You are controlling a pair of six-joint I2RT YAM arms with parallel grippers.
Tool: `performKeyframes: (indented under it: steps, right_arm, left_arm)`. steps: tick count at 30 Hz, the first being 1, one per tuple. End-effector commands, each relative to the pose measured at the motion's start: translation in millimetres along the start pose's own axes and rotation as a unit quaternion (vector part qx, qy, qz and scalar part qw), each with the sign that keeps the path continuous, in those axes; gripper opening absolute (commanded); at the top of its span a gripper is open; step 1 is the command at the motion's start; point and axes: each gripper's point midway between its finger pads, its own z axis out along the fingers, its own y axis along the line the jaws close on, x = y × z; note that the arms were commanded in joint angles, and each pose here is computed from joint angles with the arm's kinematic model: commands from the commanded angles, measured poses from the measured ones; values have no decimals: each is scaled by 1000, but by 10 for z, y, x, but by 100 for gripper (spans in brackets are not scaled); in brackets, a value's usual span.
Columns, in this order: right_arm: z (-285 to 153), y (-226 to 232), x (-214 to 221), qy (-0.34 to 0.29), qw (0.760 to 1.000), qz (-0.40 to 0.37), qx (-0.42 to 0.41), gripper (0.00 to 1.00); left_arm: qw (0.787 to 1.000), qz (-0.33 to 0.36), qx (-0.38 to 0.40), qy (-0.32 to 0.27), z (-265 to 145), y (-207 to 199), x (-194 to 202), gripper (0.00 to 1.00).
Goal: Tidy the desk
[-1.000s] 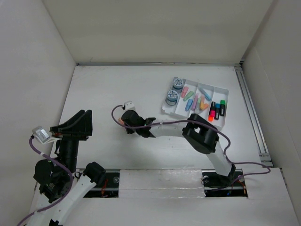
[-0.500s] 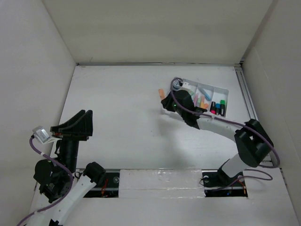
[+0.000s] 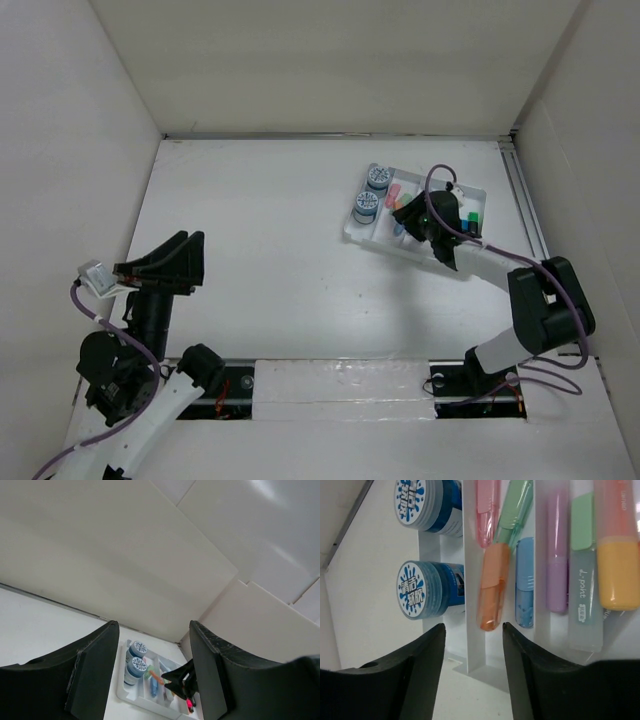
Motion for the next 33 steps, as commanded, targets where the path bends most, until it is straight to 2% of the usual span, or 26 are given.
performKeyframes:
  steps: [1, 2, 6, 9, 10, 13, 14, 15, 17, 21, 25, 29, 33]
  right_arm:
    - [31, 304, -160, -9, 999, 16, -45, 56]
    - [2, 341, -166, -8, 998, 15, -54, 65]
    - [-207, 515, -237, -24, 996, 11, -79, 84]
    - [-581, 782, -262, -41, 992, 1, -116, 83]
    - [-583, 783, -262, -41, 992, 1, -116, 82]
    - [-1058, 1150, -163, -46, 982, -13, -180, 82]
    - [-1311, 1326, -85, -44, 975, -24, -214, 87]
    - [-1449, 1409, -43, -42, 971, -29, -234, 99]
    - [-1728, 1560, 133, -28, 961, -46, -272, 100]
    - [-2268, 1723, 208, -21, 941, -63, -331, 100]
    - [-2910, 1870, 197, -10, 903, -72, -424, 100]
    - [-3227, 1924, 266, 7, 875, -90, -475, 100]
    - [-3334, 1967, 298, 17, 866, -91, -491, 100]
  left_arm:
    - [1000, 5, 10, -3, 53, -54, -2, 55]
    - [1000, 5, 10, -3, 52, -54, -5, 55]
    - [1000, 12, 21, 5, 63, -92, 33, 55]
    - [998, 28, 51, 17, 52, -186, 77, 56]
    - [998, 31, 52, 16, 49, -184, 72, 56]
    - [996, 38, 70, 25, 36, -245, 101, 59]
    - [996, 38, 77, 26, 29, -271, 99, 59]
    - [996, 39, 80, 27, 26, -281, 97, 60]
    - [995, 40, 87, 29, 16, -303, 105, 62]
    - [994, 42, 93, 32, 11, -318, 126, 66]
    - [993, 43, 101, 34, 16, -347, 136, 67]
    - [992, 45, 110, 34, 2, -373, 137, 68]
    - [992, 49, 114, 38, 3, -385, 155, 68]
